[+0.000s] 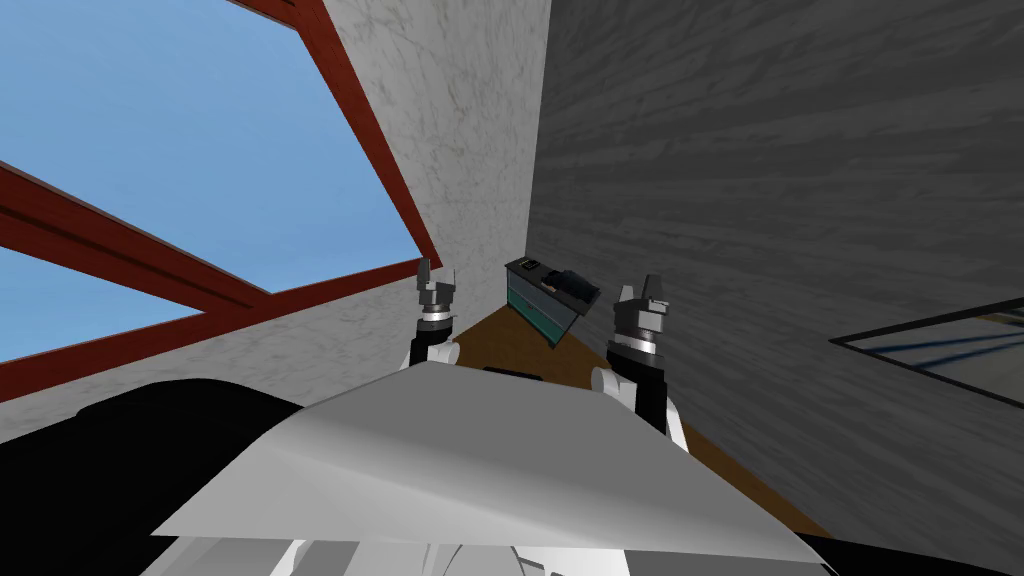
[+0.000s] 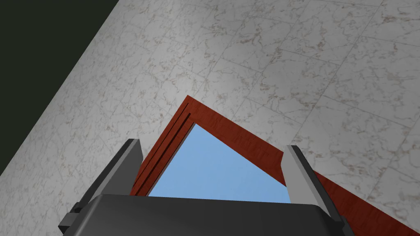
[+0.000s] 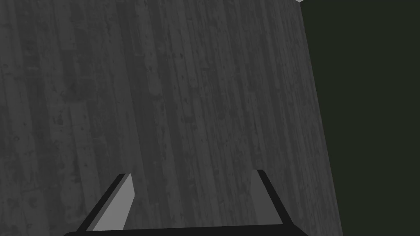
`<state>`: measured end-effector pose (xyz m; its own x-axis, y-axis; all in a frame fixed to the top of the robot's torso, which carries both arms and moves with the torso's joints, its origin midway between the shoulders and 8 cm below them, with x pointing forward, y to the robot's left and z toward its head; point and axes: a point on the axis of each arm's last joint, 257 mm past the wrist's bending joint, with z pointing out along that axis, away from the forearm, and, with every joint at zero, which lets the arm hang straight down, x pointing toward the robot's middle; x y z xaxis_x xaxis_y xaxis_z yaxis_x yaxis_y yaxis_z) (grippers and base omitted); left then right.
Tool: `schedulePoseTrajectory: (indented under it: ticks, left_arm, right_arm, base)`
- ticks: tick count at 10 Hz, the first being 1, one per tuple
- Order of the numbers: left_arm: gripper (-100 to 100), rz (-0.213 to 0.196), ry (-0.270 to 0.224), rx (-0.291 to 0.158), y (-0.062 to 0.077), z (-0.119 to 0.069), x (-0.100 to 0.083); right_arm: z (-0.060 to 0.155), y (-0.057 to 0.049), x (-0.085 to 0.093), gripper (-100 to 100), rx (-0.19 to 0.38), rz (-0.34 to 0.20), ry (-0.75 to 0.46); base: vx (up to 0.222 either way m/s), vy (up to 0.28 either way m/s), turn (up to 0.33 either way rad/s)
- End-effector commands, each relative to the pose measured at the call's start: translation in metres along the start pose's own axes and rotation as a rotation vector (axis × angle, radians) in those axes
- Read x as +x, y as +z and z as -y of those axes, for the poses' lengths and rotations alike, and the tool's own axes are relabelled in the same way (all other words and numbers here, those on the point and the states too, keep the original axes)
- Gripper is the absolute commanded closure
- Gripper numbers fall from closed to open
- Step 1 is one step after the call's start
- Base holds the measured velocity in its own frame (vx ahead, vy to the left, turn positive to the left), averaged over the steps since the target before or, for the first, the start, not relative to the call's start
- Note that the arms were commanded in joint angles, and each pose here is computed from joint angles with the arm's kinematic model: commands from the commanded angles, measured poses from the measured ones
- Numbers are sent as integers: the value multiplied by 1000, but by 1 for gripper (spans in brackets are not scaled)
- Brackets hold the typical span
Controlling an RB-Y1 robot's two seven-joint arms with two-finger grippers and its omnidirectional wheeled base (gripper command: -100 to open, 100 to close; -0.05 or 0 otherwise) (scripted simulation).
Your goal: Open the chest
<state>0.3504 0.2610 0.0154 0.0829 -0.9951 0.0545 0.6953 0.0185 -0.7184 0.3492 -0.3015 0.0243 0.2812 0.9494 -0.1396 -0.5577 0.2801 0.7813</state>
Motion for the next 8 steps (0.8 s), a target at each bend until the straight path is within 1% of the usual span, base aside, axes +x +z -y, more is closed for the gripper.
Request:
schedulePoseTrajectory:
  ticks: [1,8]
  left_arm:
    - [0,0,0,0,0,0,0]
    - [0,0,0,0,0,0,0]
  right_arm:
    - [0,0,0,0,0,0,0]
    - [0,0,0,0,0,0,0]
  base:
    - [0,0,0]
    - [0,0,0]
